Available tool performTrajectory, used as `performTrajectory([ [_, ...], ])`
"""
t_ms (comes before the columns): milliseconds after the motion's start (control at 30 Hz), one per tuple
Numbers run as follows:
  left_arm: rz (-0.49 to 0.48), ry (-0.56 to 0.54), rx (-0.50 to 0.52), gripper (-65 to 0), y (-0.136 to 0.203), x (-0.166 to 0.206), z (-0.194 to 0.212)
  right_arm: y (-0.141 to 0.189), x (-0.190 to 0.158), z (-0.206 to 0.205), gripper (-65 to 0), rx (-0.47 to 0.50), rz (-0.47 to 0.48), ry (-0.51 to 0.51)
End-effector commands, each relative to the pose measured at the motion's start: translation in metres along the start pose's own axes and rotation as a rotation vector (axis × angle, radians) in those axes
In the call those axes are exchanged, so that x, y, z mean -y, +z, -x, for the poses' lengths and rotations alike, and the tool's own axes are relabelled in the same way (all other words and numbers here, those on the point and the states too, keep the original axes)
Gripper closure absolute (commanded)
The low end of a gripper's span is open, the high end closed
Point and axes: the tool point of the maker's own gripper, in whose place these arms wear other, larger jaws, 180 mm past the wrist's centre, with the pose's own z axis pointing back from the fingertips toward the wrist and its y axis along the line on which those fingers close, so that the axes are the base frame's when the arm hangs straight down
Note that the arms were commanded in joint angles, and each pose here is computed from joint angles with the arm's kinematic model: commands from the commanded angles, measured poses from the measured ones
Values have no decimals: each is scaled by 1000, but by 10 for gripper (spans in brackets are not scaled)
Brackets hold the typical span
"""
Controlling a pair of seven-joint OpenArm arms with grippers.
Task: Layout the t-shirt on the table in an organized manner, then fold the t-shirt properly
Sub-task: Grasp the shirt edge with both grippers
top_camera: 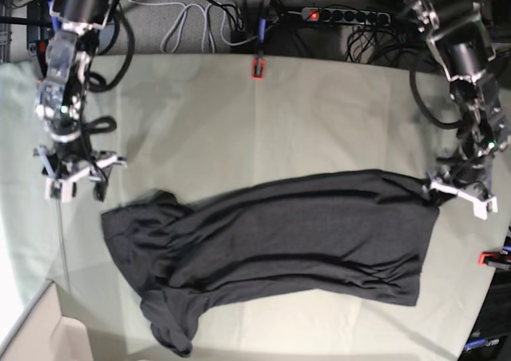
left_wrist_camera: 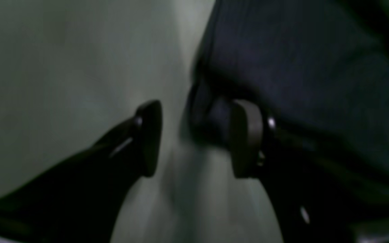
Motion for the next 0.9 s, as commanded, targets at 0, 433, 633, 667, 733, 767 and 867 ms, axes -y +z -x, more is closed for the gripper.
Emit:
performTrajectory([
  [0, 15, -15, 46, -313, -4, 4, -19, 5, 3, -15, -352, 55, 2, 5],
  [433, 50, 12, -9, -290, -32, 21, 14, 38, 41, 19, -353, -12, 71, 45],
  [633, 42, 19, -2, 0, -30, 16, 11, 5, 50, 1, -355, 8, 80, 15],
  [667, 34, 16, 1, 0, -29, 10, 9, -3, 50, -5, -355, 18, 79, 2],
  [733, 26, 12, 0, -13, -27, 5, 8, -20, 47, -12, -355, 21, 73, -30],
  [767, 19, 10, -19, 0, -26, 1, 15, -30, 45, -17, -355, 23, 68, -45],
  [867, -3, 16, -24, -2, -18, -11, 3, -51, 45, -26, -355, 13, 57, -66],
])
